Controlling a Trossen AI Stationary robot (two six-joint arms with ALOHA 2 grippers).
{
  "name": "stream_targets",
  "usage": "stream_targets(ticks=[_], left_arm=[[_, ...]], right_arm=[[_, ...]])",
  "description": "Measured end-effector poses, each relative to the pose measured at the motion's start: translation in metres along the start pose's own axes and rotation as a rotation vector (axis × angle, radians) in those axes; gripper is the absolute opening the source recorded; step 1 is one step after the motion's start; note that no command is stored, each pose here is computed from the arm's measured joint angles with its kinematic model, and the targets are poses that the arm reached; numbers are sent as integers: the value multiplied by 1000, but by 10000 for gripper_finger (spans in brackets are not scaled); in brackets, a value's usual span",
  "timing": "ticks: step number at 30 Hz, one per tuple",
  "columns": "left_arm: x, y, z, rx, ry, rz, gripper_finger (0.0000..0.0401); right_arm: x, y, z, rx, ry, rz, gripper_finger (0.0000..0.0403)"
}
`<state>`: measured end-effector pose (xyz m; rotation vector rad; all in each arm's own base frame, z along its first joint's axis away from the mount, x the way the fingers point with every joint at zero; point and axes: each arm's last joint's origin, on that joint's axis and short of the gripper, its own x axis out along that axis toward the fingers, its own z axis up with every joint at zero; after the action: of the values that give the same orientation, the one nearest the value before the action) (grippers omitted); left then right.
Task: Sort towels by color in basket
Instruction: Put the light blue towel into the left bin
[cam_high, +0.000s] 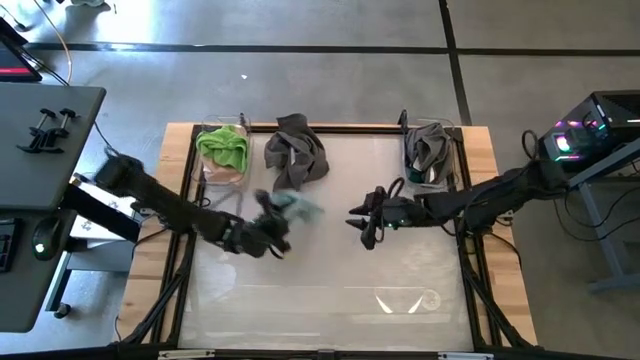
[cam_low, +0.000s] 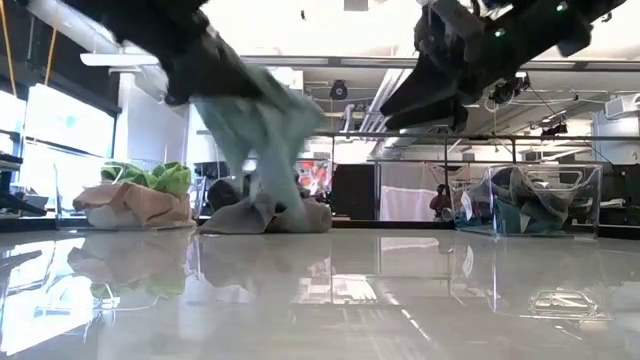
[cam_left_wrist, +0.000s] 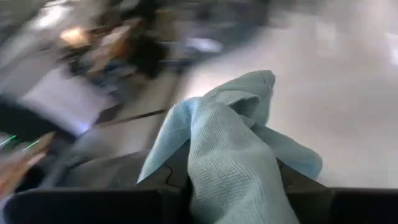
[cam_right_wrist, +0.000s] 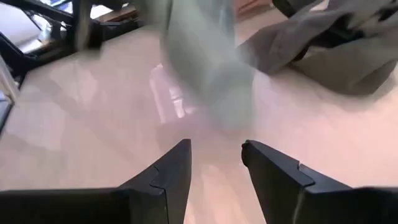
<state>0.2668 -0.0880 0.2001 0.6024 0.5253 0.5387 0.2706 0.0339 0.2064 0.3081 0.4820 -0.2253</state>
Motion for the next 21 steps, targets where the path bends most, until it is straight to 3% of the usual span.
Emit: stream_targets(ticks=[2, 5, 9, 15, 21], left_arm=[[-13, 22, 1, -10, 37, 109, 81], [-30, 56, 2, 9, 95, 189, 80], [-42, 118, 6, -94, 194, 258, 80], [-28, 199, -11, -246, 468, 335, 80], [1, 248, -60, -342, 794, 306, 80]], right_arm=[[-2, 7, -3, -30, -13, -9, 153], [-3, 14, -8, -59, -19, -28, 153], [-1, 17, -11, -74, -38, -62, 153], [7, 18, -17, -96, -30, -75, 153], [13, 18, -22, -104, -12, -82, 153]])
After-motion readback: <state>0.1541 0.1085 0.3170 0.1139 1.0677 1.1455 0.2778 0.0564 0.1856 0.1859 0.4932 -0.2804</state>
